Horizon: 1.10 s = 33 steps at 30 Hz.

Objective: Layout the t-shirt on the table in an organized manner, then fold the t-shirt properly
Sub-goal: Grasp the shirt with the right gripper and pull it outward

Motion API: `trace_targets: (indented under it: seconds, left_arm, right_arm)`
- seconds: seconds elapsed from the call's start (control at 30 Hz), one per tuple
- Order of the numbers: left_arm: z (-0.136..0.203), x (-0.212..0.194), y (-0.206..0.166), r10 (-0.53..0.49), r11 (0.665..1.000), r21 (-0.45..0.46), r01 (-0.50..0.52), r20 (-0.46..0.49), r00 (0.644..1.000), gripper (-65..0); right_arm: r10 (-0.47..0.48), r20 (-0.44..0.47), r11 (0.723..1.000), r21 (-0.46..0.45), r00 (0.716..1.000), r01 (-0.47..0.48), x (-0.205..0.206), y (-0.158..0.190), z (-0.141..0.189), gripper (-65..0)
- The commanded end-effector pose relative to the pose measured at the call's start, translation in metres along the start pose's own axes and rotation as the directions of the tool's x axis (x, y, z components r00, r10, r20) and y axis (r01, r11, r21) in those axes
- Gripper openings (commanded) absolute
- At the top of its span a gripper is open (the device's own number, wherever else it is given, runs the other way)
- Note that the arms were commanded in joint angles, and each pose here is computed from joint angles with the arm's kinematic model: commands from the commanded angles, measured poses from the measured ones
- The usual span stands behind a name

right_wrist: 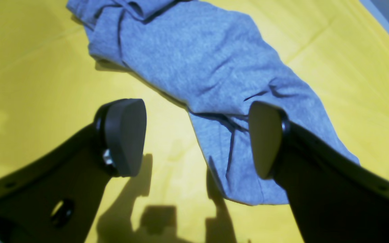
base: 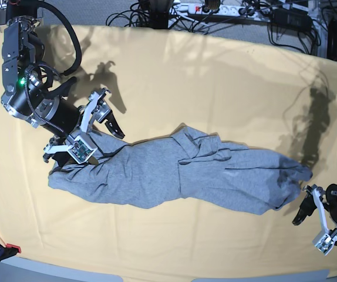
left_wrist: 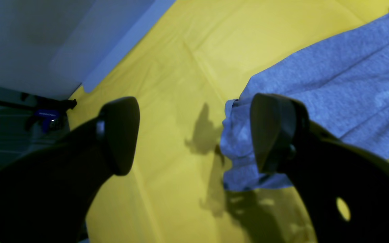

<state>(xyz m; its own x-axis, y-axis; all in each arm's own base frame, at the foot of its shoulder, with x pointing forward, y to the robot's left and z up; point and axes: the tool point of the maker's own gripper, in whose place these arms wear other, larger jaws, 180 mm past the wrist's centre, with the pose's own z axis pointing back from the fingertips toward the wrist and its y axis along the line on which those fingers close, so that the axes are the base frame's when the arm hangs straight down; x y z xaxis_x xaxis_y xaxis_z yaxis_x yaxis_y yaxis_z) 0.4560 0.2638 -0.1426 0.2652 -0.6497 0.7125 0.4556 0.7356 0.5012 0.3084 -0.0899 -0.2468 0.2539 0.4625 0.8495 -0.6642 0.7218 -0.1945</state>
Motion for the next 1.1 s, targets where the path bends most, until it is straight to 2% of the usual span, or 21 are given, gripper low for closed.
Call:
trace_targets:
  seconds: [0.0,0.1,0.17,0.27,0.37,0.43,0.53,0.6,0.67,0.73,0.9,1.07]
  left_arm:
    - [0.010,0.013,0.015,0.014,0.999,0.030,-0.015,0.030,0.999,-15.6]
    - [0.009,0.014,-0.012,0.108,0.988,-0.114,-0.105,0.026,0.994,-15.6]
    - [0.009,0.017,-0.041,0.101,0.965,-0.246,-0.090,0.034,0.994,-15.6]
    - [0.011,0.021,-0.079,0.093,0.910,-0.410,-0.061,0.059,0.994,-15.6]
    - [0.006,0.013,-0.095,0.089,0.896,-0.440,-0.061,0.043,0.995,-15.6]
    - [0.004,0.010,-0.104,0.099,0.887,-0.457,-0.071,0.036,0.994,-15.6]
    - [0.003,0.007,-0.124,0.144,0.850,-0.516,-0.109,0.028,0.989,-15.6]
    - [0.004,0.004,-0.137,0.137,0.828,-0.552,-0.097,0.031,0.990,-15.6]
    - [0.001,-0.003,-0.138,0.118,0.838,-0.538,-0.093,0.011,0.993,-15.6]
    - [-0.004,-0.011,-0.130,0.100,0.866,-0.491,-0.098,-0.020,0.995,-15.6]
    - [-0.005,-0.010,-0.101,0.134,0.911,-0.390,-0.133,-0.023,0.991,-15.6]
    - [0.005,0.005,-0.058,0.220,0.938,-0.281,-0.202,0.037,0.975,-15.6]
  right_arm:
    - [0.010,0.072,1.000,-0.001,0.997,-0.010,0.018,-0.002,0.003,-17.0]
    - [0.043,0.152,0.996,0.073,0.987,-0.054,0.032,0.012,0.005,-17.0]
    - [0.064,0.199,0.989,0.115,0.978,-0.088,0.040,0.022,0.006,-17.0]
    - [0.057,0.226,0.983,0.157,0.972,-0.094,0.045,0.035,0.004,-17.1]
    - [0.078,0.217,0.975,0.190,0.973,-0.120,0.046,0.051,-0.004,-17.1]
    - [0.108,0.196,0.974,0.176,0.975,-0.143,0.045,0.056,-0.016,-17.1]
    - [0.114,0.168,0.982,0.127,0.979,-0.136,0.046,0.050,-0.036,-17.1]
    - [0.098,0.173,0.985,0.126,0.980,-0.121,0.049,0.048,-0.047,-17.1]
    - [0.079,0.179,0.984,0.146,0.981,-0.106,0.051,0.050,-0.056,-17.1]
    - [0.050,0.189,0.980,0.179,0.981,-0.085,0.056,0.052,-0.066,-17.1]
    - [-0.021,0.201,0.978,0.206,0.979,-0.022,0.075,0.045,-0.099,-17.7]
    - [-0.046,0.179,0.961,0.278,0.983,-0.006,0.085,0.054,-0.129,-30.6]
